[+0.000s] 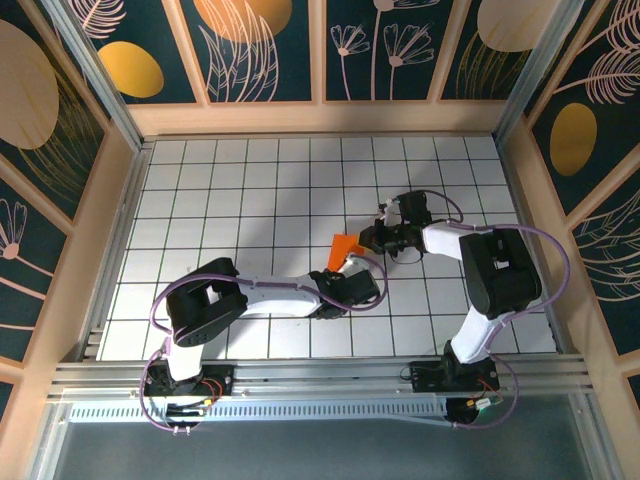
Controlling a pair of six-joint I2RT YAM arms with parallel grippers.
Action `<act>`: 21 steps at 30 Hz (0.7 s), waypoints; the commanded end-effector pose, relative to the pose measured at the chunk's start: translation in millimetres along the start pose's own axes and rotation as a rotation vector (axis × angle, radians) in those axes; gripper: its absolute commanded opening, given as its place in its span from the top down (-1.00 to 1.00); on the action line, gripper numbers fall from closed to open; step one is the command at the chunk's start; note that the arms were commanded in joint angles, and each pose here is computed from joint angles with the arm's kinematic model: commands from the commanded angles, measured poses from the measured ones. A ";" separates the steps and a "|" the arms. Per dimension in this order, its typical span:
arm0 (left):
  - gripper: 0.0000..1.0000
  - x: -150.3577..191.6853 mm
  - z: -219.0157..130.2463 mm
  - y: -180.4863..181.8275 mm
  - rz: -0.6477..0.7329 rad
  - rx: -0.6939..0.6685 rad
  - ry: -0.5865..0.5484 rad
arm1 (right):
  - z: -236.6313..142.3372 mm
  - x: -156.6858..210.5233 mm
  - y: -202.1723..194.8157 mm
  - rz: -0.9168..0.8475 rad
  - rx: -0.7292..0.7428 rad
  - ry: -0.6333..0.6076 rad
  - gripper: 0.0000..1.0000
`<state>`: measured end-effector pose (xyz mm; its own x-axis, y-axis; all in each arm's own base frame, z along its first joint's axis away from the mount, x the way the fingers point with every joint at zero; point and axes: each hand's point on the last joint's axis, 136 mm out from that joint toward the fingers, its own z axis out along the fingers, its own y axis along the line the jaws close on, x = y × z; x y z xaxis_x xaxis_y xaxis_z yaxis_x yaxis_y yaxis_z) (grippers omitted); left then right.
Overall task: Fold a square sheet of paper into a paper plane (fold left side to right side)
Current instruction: Fold the wing for the fifth time at the center of the table.
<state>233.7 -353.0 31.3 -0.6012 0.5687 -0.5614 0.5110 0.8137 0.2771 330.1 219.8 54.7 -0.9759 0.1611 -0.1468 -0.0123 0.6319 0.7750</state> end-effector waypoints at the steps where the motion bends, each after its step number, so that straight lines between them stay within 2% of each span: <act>1: 0.84 5.0 4.0 -0.4 -0.018 -0.003 -0.001 | 0.5 -1.5 -4.4 -0.005 0.029 0.001 1.00; 5: 0.93 4.5 4.5 -4.4 -0.042 0.033 0.000 | -7.7 -3.2 -12.6 -0.001 0.051 -0.020 0.96; 10: 1.00 0.2 4.8 -9.6 -0.084 0.114 0.003 | -34.8 -10.4 -32.5 0.008 0.124 -0.095 0.60; 14: 1.00 -6.6 2.3 -10.3 -0.131 0.198 0.001 | -66.3 -19.5 -51.5 0.024 0.194 -0.177 0.39; 21: 1.00 -21.2 -3.3 -16.2 -0.271 0.461 0.021 | -106.9 -25.0 -67.9 -0.021 0.301 -0.292 0.00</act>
<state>241.1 -360.7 27.2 -0.7223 0.4156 -0.5527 0.5368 0.8408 -0.0693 344.1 102.9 77.3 -0.8723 0.3557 -0.3354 0.0781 0.7786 0.6226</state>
